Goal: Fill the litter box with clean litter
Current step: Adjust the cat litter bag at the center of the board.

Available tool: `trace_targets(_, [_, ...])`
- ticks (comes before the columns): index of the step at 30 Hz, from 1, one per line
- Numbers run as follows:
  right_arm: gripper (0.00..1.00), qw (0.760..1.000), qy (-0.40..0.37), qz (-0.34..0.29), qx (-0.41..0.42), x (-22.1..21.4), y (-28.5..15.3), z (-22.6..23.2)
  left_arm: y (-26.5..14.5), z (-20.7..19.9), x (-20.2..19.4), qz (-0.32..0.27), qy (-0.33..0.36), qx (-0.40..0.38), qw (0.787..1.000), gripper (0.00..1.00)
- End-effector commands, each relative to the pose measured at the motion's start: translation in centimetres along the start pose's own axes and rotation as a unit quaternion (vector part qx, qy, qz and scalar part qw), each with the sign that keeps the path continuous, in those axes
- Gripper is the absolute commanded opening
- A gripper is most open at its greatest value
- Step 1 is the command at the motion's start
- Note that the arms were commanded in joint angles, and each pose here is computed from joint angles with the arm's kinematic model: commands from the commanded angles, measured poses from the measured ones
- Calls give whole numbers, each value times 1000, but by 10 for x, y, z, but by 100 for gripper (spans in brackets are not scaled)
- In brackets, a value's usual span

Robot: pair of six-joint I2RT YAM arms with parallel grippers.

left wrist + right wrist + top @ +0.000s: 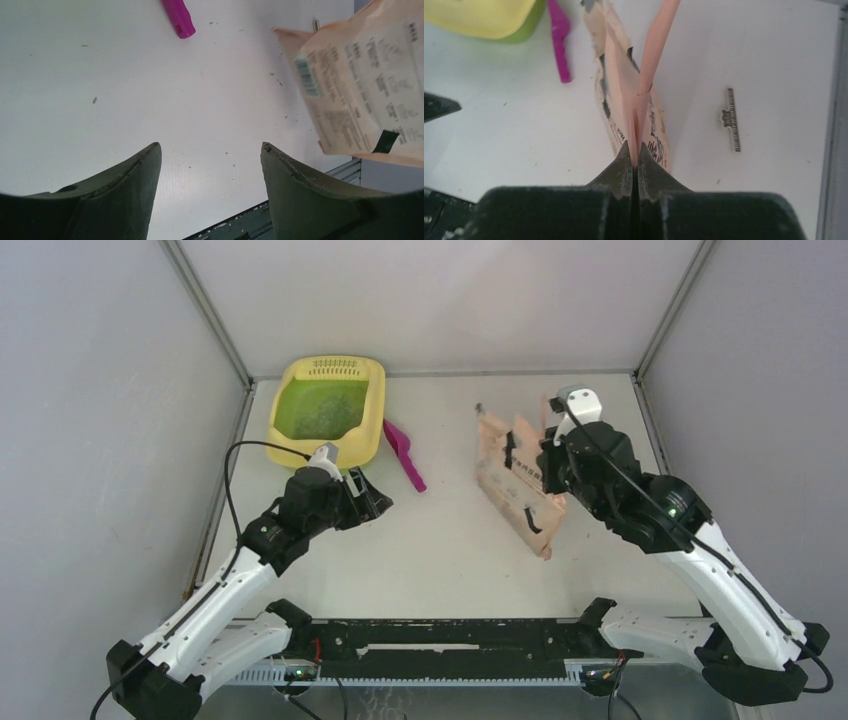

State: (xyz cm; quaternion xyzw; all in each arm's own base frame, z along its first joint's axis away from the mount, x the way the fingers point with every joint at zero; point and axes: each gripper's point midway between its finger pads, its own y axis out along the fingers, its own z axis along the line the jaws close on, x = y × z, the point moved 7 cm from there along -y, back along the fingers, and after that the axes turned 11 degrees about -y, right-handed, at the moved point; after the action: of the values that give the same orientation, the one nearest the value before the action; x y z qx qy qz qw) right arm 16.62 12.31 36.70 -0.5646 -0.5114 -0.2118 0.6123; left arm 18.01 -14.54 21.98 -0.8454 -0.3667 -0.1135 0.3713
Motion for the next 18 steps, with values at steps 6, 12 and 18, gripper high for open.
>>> trace_targets(6, [0, 985, 95, -140, 13, 58, -28, -9, -10, -9, 10, -29, 7, -22, 999, 77])
trace_targets(12, [0, 990, 44, -28, 134, 16, 43, 69, -13, -2, 6, -28, 6, -16, 999, 77])
trace_targets(18, [0, 963, 10, 102, 248, -19, 115, 162, -10, 5, 0, -18, -2, -10, 1000, 77])
